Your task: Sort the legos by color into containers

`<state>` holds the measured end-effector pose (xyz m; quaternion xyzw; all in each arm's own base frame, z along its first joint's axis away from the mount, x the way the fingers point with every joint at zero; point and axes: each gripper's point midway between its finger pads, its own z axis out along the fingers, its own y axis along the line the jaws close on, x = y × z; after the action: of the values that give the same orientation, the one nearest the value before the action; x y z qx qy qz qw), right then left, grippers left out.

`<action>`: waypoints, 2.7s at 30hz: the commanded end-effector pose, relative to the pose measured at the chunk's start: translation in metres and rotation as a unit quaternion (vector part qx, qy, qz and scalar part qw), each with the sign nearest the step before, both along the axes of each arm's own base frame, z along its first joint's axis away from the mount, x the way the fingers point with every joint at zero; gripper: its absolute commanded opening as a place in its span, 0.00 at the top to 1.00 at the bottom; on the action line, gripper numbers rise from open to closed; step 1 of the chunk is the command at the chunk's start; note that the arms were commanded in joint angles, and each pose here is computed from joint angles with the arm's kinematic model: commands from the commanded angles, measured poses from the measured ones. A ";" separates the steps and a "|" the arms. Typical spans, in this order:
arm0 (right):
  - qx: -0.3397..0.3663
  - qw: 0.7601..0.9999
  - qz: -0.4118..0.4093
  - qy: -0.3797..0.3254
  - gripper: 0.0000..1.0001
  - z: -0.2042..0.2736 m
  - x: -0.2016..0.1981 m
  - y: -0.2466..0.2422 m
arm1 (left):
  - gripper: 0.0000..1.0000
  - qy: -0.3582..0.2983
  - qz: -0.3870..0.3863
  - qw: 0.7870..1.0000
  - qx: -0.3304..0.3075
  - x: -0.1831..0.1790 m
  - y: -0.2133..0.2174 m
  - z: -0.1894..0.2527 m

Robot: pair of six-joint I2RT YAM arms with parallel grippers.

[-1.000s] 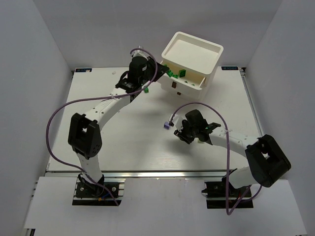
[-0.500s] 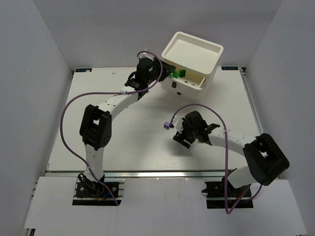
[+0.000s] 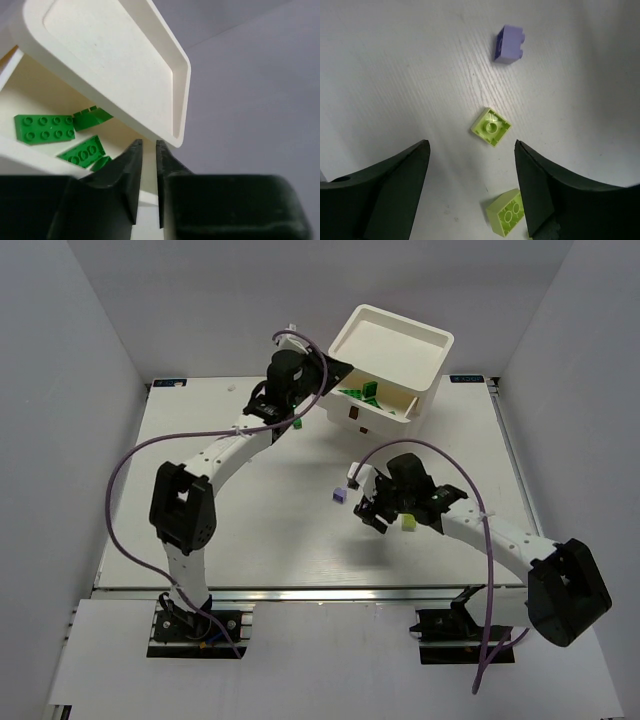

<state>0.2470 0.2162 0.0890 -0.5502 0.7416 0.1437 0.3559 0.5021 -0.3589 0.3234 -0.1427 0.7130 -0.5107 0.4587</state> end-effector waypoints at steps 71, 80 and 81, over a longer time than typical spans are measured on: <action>0.249 0.968 -0.010 -0.015 0.18 0.134 -0.002 -0.013 | 0.82 0.152 0.190 0.888 0.390 0.080 0.164 -0.258; 0.258 0.966 -0.008 -0.008 0.18 0.134 -0.004 -0.013 | 1.00 0.126 0.184 0.924 0.312 0.016 0.190 -0.193; 0.258 0.966 -0.009 -0.007 0.18 0.134 -0.004 -0.014 | 1.00 0.132 0.182 0.923 0.313 0.007 0.197 -0.198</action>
<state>0.2452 0.2005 0.2126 -0.4321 0.6974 0.3127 0.4788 0.5117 -0.1641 0.0612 -0.1756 0.8868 -0.0901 0.4179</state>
